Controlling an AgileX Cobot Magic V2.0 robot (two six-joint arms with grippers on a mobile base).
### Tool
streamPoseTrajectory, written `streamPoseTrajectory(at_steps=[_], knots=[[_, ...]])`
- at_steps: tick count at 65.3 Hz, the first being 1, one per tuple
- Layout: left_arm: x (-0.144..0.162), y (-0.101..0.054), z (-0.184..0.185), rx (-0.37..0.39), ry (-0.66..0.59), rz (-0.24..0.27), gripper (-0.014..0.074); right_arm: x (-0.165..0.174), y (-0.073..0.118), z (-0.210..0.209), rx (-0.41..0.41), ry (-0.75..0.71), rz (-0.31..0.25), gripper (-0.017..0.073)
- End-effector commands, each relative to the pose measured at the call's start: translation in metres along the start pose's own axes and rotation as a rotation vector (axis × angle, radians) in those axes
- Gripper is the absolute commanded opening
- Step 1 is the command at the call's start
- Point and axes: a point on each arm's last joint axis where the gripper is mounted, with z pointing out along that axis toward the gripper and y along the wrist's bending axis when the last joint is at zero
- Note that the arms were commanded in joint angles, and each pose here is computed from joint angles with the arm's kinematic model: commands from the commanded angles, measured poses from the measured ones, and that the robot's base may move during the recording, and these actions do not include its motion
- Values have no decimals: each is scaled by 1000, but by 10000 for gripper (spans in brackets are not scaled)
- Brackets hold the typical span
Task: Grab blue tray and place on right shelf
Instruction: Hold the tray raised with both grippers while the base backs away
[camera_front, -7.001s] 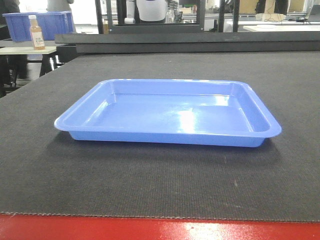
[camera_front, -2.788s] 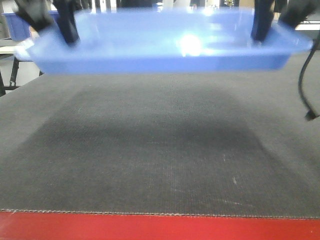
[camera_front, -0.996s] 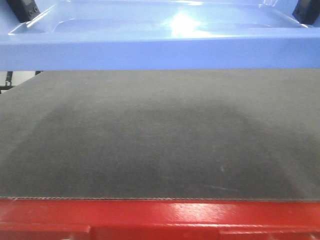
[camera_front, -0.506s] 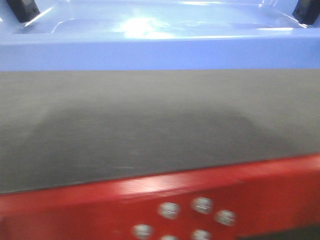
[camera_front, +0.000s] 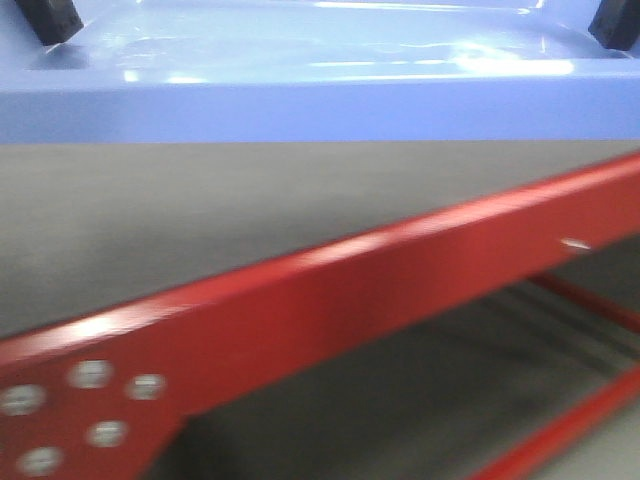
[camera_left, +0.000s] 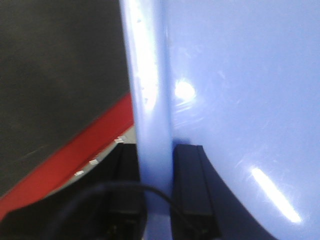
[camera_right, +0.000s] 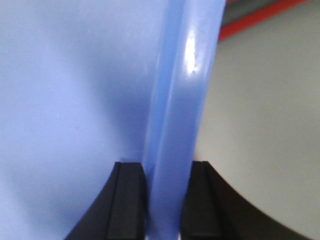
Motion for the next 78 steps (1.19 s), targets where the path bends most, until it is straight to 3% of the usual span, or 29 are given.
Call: streamPoseTrajectory(at_steps=[1, 78], knots=[[7, 6, -17, -67, 16, 56, -48, -6, -8, -18, 61, -96, -59, 56], [7, 6, -17, -67, 16, 56, -48, -6, -8, -18, 61, -96, -59, 56]])
